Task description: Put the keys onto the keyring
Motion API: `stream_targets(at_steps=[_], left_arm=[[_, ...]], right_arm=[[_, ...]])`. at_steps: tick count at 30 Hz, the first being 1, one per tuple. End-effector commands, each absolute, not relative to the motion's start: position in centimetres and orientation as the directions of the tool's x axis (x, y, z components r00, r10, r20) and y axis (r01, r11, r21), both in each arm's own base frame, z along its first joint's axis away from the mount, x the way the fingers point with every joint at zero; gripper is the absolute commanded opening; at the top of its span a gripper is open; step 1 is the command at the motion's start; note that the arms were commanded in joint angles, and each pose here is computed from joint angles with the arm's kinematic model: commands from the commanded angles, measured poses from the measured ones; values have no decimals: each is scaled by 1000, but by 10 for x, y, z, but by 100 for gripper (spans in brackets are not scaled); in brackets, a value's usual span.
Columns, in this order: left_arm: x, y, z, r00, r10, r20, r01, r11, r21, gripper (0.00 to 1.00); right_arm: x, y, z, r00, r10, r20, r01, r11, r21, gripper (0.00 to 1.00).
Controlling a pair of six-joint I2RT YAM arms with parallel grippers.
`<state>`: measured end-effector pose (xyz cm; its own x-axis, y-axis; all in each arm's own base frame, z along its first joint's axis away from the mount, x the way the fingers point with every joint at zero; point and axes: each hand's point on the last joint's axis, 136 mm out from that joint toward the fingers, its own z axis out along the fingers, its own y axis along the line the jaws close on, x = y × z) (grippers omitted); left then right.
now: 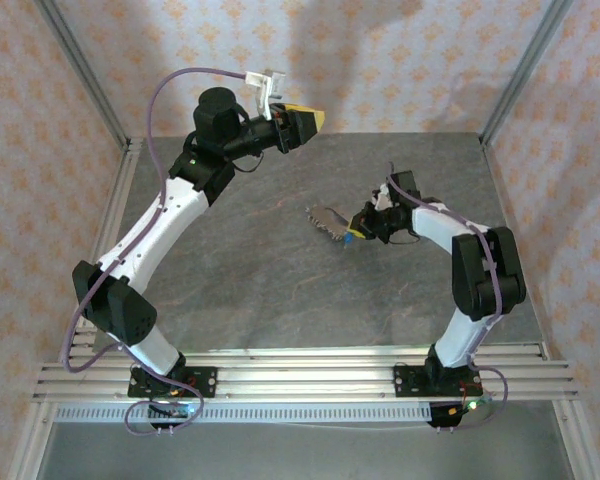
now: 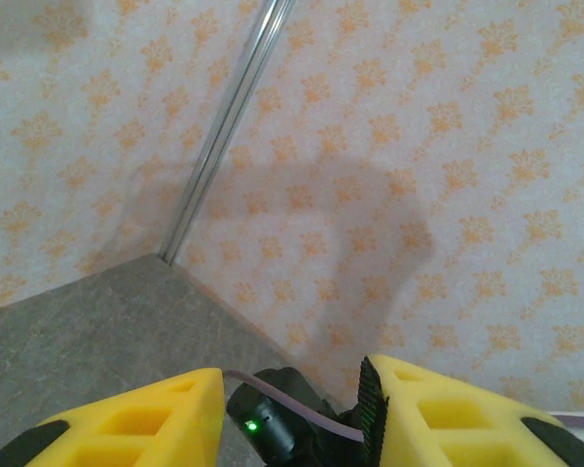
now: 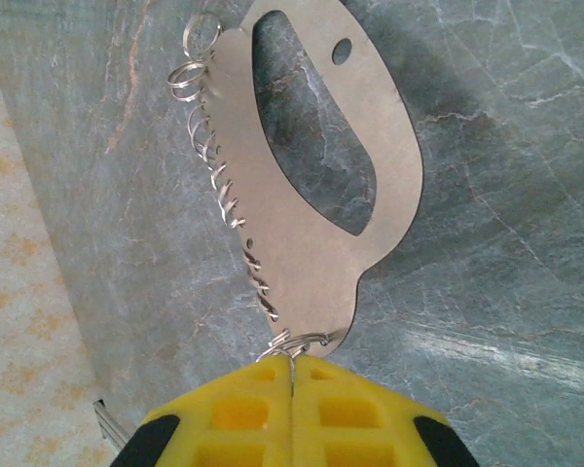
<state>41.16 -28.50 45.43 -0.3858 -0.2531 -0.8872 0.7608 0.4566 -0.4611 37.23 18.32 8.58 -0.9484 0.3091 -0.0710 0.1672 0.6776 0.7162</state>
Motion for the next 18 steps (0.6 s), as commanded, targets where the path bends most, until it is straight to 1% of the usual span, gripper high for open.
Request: stream_targets(at_steps=[1, 8, 14, 16, 18], left_arm=[[400, -281, 469, -356, -266, -896, 770, 460, -443, 42], [402, -286, 465, -366, -260, -893, 769, 456, -448, 42], [402, -292, 461, -372, -253, -893, 772, 450, -449, 42], [400, -294, 460, -375, -248, -893, 774, 446, -449, 42], [399, -295, 459, -377, -243, -894, 775, 446, -448, 42]], right_arm=[[374, 186, 93, -942, 314, -116, 129, 659, 741, 0], [353, 185, 76, -951, 296, -89, 140, 667, 732, 0], [321, 186, 58, -967, 252, -45, 146, 689, 710, 0], [305, 190, 58, -978, 210, -23, 132, 694, 708, 9], [292, 188, 65, -981, 194, -20, 124, 699, 704, 26]])
